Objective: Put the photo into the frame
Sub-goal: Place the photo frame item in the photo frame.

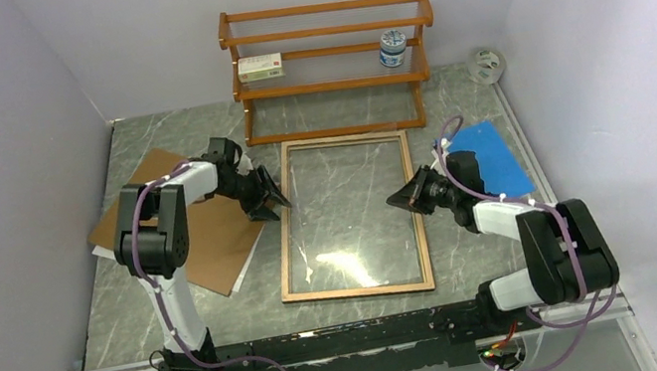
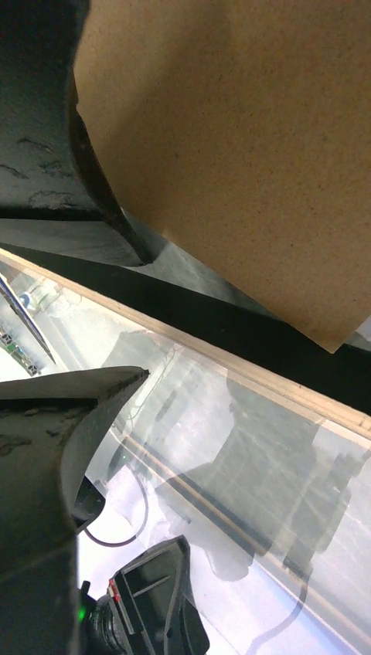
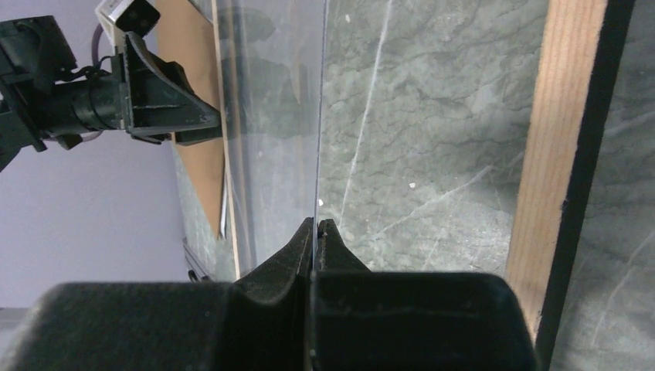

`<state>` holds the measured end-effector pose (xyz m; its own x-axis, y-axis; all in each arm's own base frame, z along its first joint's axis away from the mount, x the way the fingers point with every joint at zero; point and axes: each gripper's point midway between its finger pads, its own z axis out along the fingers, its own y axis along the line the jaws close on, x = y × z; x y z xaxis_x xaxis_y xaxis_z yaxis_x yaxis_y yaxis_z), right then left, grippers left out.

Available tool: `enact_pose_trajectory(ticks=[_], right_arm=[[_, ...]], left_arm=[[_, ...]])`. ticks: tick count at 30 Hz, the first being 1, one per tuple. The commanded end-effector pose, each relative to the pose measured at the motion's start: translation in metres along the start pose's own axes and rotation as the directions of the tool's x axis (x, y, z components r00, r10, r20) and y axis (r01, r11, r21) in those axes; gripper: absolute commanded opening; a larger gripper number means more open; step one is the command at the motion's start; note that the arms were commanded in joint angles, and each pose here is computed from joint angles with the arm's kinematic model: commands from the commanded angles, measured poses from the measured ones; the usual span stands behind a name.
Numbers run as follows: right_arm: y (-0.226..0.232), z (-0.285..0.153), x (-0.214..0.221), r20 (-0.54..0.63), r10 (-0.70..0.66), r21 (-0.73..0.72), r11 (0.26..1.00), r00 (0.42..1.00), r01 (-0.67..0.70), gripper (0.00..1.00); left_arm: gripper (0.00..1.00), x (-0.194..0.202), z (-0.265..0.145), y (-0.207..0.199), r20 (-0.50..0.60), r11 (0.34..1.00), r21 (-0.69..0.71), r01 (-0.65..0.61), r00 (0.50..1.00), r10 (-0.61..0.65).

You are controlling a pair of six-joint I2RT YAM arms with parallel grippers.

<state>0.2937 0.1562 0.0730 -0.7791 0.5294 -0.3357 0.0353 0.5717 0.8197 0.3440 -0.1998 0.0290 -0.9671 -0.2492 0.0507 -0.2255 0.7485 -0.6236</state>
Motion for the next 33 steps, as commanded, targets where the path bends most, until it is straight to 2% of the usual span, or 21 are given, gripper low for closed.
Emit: enact_pose_trajectory(ticks=[1,10,23,33], right_arm=[[0.002,0.006,-0.007,0.016,-0.072,-0.043,0.996,0.997,0.073,0.0],[-0.018,0.008,-0.007,0.007,-0.064,0.011,0.998,0.998,0.064,0.0],[-0.028,0.012,-0.01,0.005,-0.115,0.042,0.993,0.993,0.115,0.0],[-0.015,0.012,-0.016,0.054,-0.208,-0.043,0.977,0.977,0.211,0.0]], left_arm=[[0.56,-0.002,0.014,0.022,0.003,0.995,-0.099,-0.028,1.0,0.028],[0.5,0.001,0.022,0.029,-0.021,0.989,-0.143,-0.034,0.999,0.031],[0.48,0.006,0.03,0.042,-0.044,0.979,-0.2,-0.038,0.999,0.029],[0.48,0.011,0.034,0.047,-0.055,0.977,-0.21,-0.036,0.998,0.025]])
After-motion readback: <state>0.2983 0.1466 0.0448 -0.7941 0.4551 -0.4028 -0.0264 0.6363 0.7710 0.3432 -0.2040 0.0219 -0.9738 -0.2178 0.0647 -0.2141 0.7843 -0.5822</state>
